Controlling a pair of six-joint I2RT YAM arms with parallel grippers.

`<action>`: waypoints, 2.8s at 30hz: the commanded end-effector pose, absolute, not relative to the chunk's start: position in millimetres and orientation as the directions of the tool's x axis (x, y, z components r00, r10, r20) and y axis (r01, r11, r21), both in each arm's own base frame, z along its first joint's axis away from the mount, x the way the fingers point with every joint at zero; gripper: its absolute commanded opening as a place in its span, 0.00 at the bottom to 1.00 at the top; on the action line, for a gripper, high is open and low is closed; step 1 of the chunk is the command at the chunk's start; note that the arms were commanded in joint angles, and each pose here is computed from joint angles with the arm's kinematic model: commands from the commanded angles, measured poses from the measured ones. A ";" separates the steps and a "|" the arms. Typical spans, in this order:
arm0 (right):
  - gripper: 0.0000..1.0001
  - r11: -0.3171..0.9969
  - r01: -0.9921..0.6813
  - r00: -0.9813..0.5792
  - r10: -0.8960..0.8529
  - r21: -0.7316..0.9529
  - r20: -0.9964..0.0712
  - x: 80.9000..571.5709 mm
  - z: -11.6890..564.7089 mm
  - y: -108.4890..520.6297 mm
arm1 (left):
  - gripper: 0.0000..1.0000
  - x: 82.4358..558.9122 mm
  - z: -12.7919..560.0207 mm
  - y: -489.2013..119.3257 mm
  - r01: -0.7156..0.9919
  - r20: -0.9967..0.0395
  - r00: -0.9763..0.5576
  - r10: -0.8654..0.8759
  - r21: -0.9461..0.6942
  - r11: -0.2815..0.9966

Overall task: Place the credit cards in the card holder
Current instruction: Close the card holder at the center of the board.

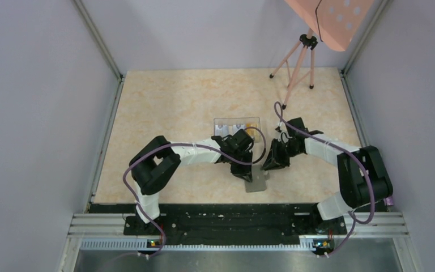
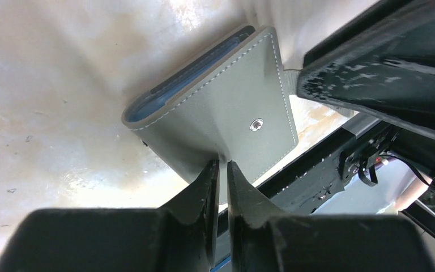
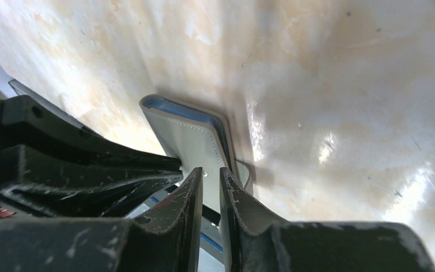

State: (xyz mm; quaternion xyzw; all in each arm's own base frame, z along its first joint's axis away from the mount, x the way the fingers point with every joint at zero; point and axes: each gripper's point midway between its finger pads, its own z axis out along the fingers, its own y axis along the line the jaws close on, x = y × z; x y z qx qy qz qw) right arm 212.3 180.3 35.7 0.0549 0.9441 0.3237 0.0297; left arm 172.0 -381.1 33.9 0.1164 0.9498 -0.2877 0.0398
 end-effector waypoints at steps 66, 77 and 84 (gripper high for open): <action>0.00 0.875 0.034 -0.997 0.060 0.483 -0.039 189.4 16.9 187.0 | 0.40 195.8 56.2 -414.4 0.101 -0.102 -0.994 0.034 -0.777 0.622; 0.00 0.874 0.031 -0.997 0.058 0.486 -0.041 188.8 17.8 187.5 | 0.22 197.3 42.1 -414.8 0.089 -0.079 -0.996 0.045 -0.750 0.656; 0.00 0.868 0.024 -0.996 0.061 0.496 -0.059 193.7 25.2 189.9 | 0.00 198.9 44.2 -414.1 0.097 -0.086 -0.995 0.050 -0.735 0.671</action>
